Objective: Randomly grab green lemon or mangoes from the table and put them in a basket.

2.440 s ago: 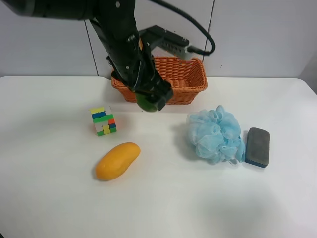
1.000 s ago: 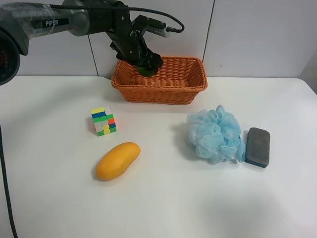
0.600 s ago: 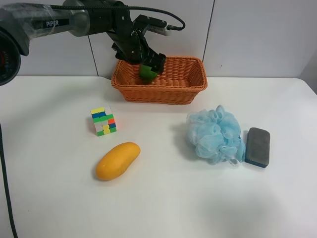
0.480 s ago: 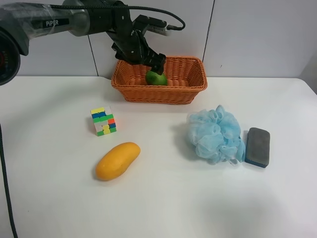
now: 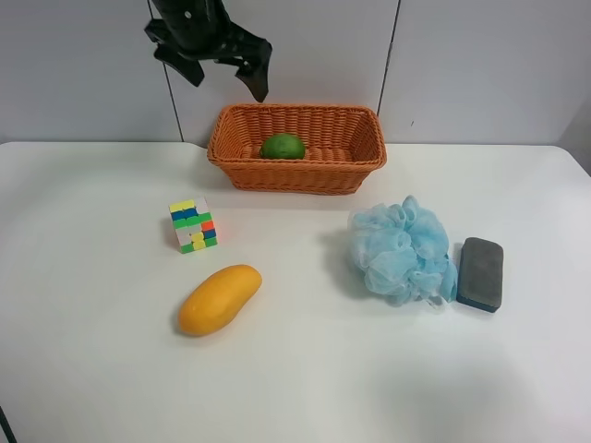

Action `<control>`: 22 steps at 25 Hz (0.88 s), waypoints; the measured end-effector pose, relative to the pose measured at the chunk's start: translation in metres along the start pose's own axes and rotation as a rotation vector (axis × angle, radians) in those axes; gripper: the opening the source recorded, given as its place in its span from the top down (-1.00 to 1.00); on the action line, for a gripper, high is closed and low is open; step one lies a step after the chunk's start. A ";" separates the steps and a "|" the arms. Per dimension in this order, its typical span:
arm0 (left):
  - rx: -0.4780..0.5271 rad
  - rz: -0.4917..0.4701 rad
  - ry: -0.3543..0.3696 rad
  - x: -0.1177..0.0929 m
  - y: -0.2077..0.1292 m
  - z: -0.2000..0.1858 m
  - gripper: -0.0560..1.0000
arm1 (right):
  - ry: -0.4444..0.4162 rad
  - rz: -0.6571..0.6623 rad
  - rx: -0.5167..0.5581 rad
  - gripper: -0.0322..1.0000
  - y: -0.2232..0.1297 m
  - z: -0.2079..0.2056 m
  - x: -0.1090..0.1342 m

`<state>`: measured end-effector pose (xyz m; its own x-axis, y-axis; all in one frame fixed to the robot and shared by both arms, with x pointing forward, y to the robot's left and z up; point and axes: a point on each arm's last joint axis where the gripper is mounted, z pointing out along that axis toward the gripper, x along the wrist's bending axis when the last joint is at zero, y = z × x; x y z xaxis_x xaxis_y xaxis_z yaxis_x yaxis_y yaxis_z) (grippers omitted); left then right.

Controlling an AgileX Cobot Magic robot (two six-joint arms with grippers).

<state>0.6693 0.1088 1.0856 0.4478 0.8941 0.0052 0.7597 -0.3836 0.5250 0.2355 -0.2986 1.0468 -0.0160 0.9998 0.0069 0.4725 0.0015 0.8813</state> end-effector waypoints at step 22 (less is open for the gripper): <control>-0.146 -0.151 0.072 0.036 -0.215 -0.211 -0.99 | 0.000 0.000 0.000 -0.98 0.000 0.000 0.000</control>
<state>0.4223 0.2718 1.1526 0.2956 0.9550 -0.0251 0.7371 -0.2113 0.6419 0.2355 -0.2986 1.0468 -0.0160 0.9998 0.0069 0.4725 0.0015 0.8813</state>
